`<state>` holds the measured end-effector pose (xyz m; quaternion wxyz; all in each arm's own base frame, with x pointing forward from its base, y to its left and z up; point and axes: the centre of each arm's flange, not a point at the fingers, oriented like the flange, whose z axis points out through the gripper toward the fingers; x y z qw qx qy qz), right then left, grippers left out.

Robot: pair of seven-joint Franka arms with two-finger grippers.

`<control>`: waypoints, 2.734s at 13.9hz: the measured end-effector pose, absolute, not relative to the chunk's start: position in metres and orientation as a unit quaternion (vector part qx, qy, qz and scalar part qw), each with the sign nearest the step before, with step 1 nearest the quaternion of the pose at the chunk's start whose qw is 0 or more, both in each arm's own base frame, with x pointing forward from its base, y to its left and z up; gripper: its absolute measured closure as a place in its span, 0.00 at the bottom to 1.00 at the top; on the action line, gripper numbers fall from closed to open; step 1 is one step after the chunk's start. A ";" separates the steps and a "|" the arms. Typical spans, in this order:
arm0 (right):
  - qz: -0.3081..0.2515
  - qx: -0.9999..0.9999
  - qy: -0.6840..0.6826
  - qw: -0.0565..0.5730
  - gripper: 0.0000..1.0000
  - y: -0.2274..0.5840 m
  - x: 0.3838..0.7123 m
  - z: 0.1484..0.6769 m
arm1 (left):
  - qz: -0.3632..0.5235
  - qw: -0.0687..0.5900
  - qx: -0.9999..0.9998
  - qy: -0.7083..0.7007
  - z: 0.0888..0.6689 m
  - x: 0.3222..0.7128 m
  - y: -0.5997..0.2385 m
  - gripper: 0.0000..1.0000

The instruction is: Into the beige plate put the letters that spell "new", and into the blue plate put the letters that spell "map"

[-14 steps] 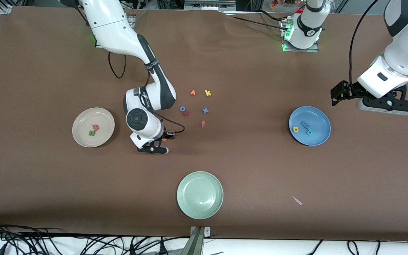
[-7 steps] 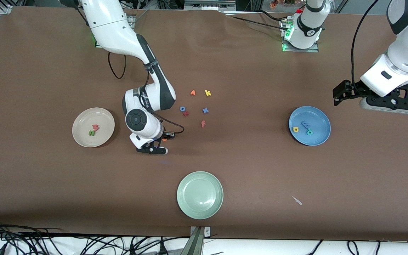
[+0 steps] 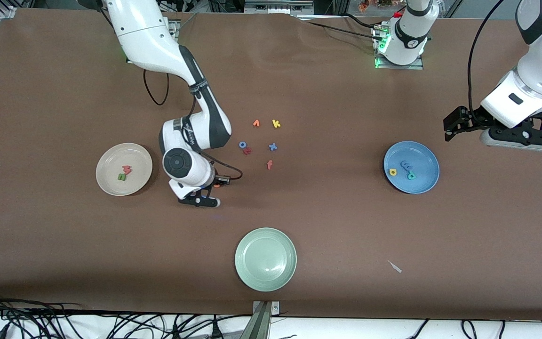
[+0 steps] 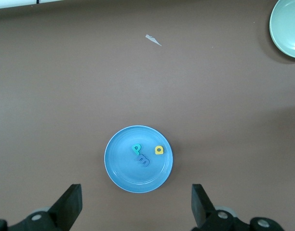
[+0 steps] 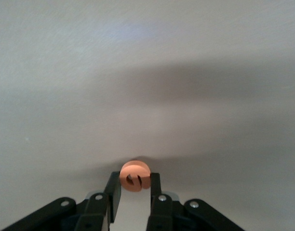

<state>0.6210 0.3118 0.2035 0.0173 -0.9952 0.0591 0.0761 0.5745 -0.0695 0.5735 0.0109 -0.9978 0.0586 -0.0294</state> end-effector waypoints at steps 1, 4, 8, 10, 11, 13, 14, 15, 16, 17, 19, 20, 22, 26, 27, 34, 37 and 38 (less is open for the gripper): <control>0.085 -0.995 0.054 0.012 0.71 0.297 0.627 0.217 | -0.029 0.011 -0.998 0.059 0.573 0.575 -0.069 0.00; 0.110 -0.994 0.017 0.004 0.71 0.237 0.637 0.248 | -0.029 0.011 -0.998 0.058 0.573 0.575 -0.069 0.00; 0.132 -0.991 -0.031 0.006 0.71 0.158 0.614 0.261 | -0.029 0.011 -0.998 0.057 0.573 0.575 -0.068 0.00; 0.142 -0.988 -0.056 0.007 0.71 0.120 0.602 0.264 | -0.029 0.011 -0.998 0.057 0.573 0.575 -0.068 0.00; 0.147 -0.987 -0.067 0.003 0.71 0.103 0.598 0.262 | -0.029 0.011 -0.998 0.057 0.573 0.575 -0.068 0.00; 0.156 -0.985 -0.068 -0.005 0.71 0.081 0.592 0.253 | -0.029 0.011 -0.998 0.057 0.573 0.575 -0.068 0.00; 0.159 -0.985 -0.063 -0.009 0.71 0.073 0.589 0.246 | -0.029 0.011 -0.998 0.057 0.573 0.575 -0.067 0.00; 0.163 -0.985 -0.058 -0.014 0.71 0.066 0.588 0.237 | -0.029 0.011 -0.998 0.057 0.573 0.575 -0.067 0.00; 0.165 -0.985 -0.053 -0.020 0.71 0.060 0.588 0.230 | -0.029 0.011 -0.998 0.057 0.573 0.575 -0.067 0.00; 0.165 -0.985 -0.050 -0.023 0.65 0.056 0.588 0.226 | -0.029 0.011 -0.998 0.057 0.573 0.575 -0.067 0.00; 0.158 -0.986 -0.050 -0.024 0.45 0.057 0.594 0.231 | -0.029 0.011 -0.998 0.057 0.573 0.575 -0.067 0.00; 0.156 -0.986 -0.050 -0.022 0.37 0.064 0.601 0.241 | -0.029 0.011 -0.998 0.057 0.573 0.575 -0.067 0.00; 0.166 -0.985 -0.047 -0.015 0.16 0.086 0.614 0.272 | -0.029 0.011 -0.998 0.057 0.573 0.575 -0.067 0.00; 0.184 -0.981 -0.064 -0.005 0.00 0.127 0.625 0.330 | -0.029 0.011 -0.998 0.057 0.573 0.575 -0.067 0.00; 0.185 -0.980 -0.068 -0.004 0.00 0.132 0.627 0.340 | -0.029 0.011 -0.998 0.057 0.573 0.575 -0.067 0.00; 0.155 -0.983 -0.095 0.017 0.00 0.147 0.633 0.429 | -0.028 0.011 -0.998 0.057 0.572 0.575 -0.067 0.00; 0.123 -0.985 -0.119 -0.009 0.00 0.102 0.627 0.481 | -0.028 0.011 -0.998 0.057 0.572 0.575 -0.067 0.00; 0.108 -0.986 -0.127 -0.023 0.00 0.091 0.622 0.501 | -0.028 0.011 -0.998 0.057 0.572 0.575 -0.067 0.00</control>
